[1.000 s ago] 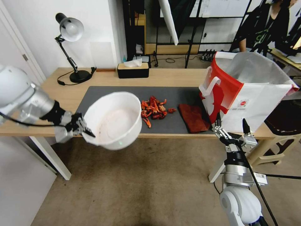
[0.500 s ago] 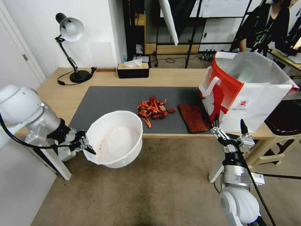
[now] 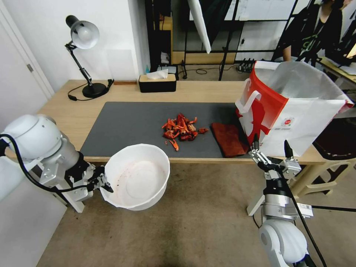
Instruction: Sweep shrimp from table into container with towel, then put container into takeout bag.
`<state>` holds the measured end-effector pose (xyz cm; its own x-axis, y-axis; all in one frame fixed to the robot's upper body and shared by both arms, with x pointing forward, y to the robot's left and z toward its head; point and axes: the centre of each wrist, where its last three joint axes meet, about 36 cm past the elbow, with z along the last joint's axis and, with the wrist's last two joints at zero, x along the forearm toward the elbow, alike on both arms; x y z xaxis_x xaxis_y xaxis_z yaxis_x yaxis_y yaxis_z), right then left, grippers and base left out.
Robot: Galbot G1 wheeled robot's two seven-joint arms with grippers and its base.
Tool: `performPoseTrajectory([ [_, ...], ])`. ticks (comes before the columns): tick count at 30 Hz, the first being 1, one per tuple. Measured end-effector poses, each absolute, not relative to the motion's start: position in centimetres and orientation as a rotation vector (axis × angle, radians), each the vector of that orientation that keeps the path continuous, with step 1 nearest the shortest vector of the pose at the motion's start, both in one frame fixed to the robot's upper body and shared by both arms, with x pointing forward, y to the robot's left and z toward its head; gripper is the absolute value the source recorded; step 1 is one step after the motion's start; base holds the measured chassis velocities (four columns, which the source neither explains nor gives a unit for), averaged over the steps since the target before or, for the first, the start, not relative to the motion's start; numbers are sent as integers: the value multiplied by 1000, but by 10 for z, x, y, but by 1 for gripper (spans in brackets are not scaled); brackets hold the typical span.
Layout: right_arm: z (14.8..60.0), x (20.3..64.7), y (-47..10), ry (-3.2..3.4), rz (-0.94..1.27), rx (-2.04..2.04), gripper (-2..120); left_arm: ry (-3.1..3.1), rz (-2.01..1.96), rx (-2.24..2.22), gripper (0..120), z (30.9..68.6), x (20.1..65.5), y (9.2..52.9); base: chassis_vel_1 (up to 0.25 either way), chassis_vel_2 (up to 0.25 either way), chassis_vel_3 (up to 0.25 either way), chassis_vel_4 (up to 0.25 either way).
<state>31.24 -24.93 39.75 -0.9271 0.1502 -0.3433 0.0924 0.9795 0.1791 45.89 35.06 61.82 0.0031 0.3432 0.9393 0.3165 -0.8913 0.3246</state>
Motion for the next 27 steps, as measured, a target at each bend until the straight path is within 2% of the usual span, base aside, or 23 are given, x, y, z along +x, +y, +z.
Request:
performPoseTrajectory([
  [15,398,317,-250,2765,232,176,100,747,2078,2226,0,591,441,360,0,0,0,0],
  [27,397,318,-252,2770,224,180,100,759,2016,2245,0,554,435,354,0,0,0,0],
])
